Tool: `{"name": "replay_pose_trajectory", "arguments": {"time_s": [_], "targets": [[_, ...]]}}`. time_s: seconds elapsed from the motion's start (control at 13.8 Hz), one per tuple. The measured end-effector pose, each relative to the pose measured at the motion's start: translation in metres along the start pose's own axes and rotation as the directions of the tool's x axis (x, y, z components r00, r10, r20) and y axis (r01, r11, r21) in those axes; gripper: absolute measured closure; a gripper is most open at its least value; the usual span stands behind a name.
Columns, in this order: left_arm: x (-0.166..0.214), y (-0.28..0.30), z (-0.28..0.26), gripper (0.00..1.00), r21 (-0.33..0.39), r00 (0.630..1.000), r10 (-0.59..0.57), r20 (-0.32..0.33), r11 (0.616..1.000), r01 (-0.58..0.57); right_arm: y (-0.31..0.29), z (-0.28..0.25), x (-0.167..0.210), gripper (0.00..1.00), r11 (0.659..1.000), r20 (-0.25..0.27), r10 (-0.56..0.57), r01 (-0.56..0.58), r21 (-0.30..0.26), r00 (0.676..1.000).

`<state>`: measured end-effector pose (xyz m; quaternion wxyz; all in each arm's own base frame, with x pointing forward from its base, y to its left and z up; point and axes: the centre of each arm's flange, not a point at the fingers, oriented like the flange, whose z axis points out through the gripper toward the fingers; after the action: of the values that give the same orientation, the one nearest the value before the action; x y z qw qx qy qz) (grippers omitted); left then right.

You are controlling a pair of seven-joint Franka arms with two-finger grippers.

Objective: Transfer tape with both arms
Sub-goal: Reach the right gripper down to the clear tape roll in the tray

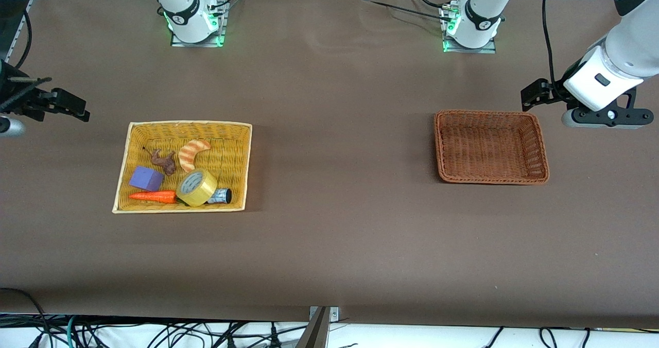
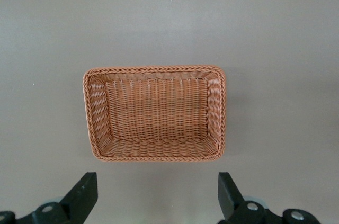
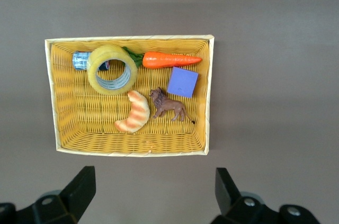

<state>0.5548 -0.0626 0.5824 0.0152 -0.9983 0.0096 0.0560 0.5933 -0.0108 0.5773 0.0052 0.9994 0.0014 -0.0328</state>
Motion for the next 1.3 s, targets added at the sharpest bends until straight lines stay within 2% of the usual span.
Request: {"name": "replay_pose_trajectory", "arguments": {"time_s": [0.14, 0.36, 0.51, 0.72, 1.01, 1.3], "targets": [[-0.001, -0.007, 0.001, 0.0, -0.002, 1.0, -0.012, 0.003, 1.0, 0.012, 0.0, 0.018, 0.01, 0.0, 1.0, 0.023, 0.0, 0.0, 0.0, 1.0], [0.0, -0.012, 0.003, 0.0, -0.003, 1.0, -0.022, 0.006, 1.0, 0.022, -0.004, 0.048, 0.029, 0.0, 1.0, 0.032, 0.015, -0.015, 0.013, 0.999], [-0.001, -0.012, 0.002, 0.0, -0.006, 1.0, -0.023, 0.006, 1.0, 0.023, -0.016, 0.073, 0.044, 0.0, 0.991, 0.043, 0.124, -0.125, 0.043, 0.991], [-0.001, -0.01, 0.002, 0.0, -0.019, 1.0, -0.021, 0.006, 1.0, 0.022, -0.055, 0.116, 0.066, 0.0, 0.971, 0.05, 0.234, -0.236, 0.046, 0.971], [-0.001, -0.01, 0.001, 0.0, -0.019, 1.0, -0.022, 0.005, 1.0, 0.022, -0.09, 0.163, 0.089, 0.0, 0.948, 0.026, 0.314, -0.315, 0.053, 0.949], [-0.001, -0.01, 0.001, 0.0, -0.019, 1.0, -0.022, 0.005, 1.0, 0.022, -0.097, 0.202, 0.103, 0.0, 0.918, 0.038, 0.38, -0.382, 0.104, 0.924]]}}
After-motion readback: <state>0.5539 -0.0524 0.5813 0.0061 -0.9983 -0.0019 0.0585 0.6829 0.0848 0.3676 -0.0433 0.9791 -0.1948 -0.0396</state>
